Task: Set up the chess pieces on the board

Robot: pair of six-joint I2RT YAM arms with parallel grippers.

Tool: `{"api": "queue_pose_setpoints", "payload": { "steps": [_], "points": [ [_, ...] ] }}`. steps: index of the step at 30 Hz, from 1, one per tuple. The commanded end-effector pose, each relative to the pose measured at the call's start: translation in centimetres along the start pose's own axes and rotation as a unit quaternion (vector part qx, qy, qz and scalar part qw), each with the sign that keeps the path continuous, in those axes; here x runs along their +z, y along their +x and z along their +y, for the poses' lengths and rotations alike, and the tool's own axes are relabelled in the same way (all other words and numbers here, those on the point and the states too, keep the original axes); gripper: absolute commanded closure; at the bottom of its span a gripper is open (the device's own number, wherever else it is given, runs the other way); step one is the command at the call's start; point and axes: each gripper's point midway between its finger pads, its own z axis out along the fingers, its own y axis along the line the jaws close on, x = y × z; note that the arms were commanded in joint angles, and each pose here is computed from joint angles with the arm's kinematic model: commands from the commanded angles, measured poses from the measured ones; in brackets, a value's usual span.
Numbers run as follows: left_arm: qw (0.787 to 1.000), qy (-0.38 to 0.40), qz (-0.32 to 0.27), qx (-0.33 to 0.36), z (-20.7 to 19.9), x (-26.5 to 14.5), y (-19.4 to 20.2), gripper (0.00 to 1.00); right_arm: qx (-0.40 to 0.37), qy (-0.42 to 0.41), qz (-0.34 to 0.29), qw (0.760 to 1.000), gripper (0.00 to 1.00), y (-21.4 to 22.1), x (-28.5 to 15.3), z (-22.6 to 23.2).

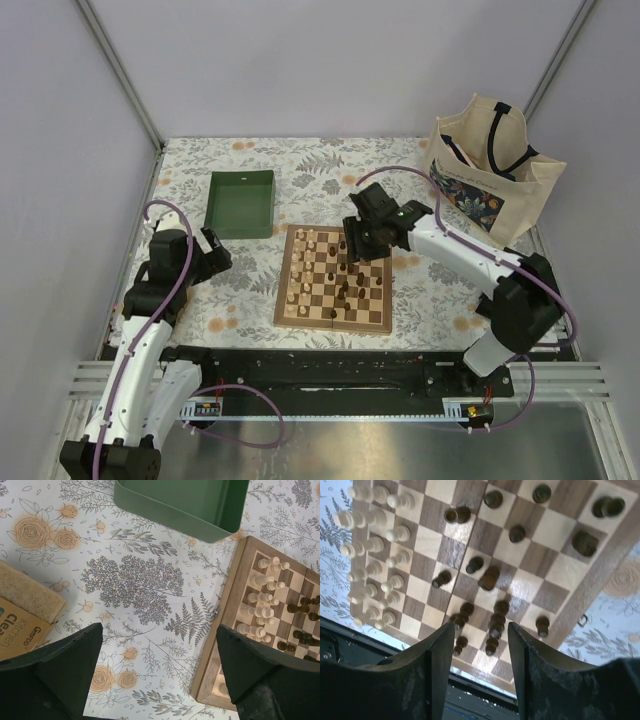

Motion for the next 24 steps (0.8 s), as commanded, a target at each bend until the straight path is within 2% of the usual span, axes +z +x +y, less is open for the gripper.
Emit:
{"api": "queue_pose_setpoints", "payload": {
  "steps": [1, 8, 17, 24],
  "points": [
    [0.999, 0.012, -0.032, 0.002, -0.7, -0.3, -1.9, 0.01, 0.018, 0.008, -0.059, 0.998, 0.45, -0.4, -3.6, -0.6],
    [0.999, 0.013, -0.032, 0.001, -0.8, -0.3, -2.0, 0.01, 0.044, -0.008, -0.058, 0.997, 0.47, 1.8, -4.7, -0.7],
    [0.999, 0.013, -0.032, 0.002, -0.7, -0.3, -2.0, 0.01, 0.031, 0.003, -0.002, 1.000, 0.48, 5.9, -2.7, -0.6],
    [0.999, 0.014, -0.032, 0.002, -0.8, -0.3, -2.0, 0.01, 0.023, 0.016, 0.021, 0.999, 0.49, 6.9, -1.3, -0.8]
  ]
}}
